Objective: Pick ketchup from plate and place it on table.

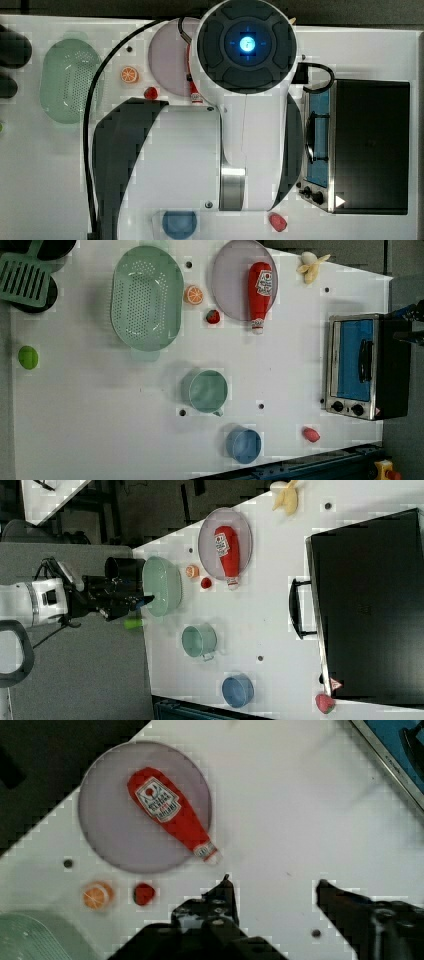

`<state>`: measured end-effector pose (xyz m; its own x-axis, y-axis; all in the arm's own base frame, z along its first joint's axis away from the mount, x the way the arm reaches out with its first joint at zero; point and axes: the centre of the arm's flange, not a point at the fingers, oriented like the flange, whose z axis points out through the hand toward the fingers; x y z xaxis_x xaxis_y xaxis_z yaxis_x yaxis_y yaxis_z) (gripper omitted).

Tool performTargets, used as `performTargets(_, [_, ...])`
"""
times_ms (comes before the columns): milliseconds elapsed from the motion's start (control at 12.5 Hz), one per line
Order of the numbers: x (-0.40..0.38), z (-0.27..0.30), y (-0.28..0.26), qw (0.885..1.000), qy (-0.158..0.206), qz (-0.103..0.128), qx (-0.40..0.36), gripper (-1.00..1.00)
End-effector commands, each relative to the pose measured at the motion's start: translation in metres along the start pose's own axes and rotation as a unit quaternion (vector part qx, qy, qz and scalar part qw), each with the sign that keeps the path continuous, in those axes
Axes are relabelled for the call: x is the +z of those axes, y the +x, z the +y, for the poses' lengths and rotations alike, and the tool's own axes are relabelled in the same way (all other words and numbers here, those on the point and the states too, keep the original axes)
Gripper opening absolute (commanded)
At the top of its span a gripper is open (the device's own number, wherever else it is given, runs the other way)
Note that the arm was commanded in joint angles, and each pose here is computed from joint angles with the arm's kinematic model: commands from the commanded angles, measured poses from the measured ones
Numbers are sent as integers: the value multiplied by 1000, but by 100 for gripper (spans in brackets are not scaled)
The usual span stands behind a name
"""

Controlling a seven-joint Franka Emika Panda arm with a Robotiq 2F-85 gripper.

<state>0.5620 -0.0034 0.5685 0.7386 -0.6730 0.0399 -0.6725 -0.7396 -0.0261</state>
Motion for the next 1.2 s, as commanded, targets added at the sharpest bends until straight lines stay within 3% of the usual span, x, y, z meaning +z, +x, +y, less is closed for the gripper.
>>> performTargets(80, [-14, 47, -23, 998, -19, -34, 56, 59])
performTargets(240, [-7, 41, -23, 998, -22, -38, 52, 99])
performTargets(800, [81, -17, -14, 998, -33, -62, -3, 100])
performTargets(960, [114, -33, -10, 995, -30, -69, -62, 100])
performTargets(1200, [165, -49, 0, 982, -19, -76, -170, 100])
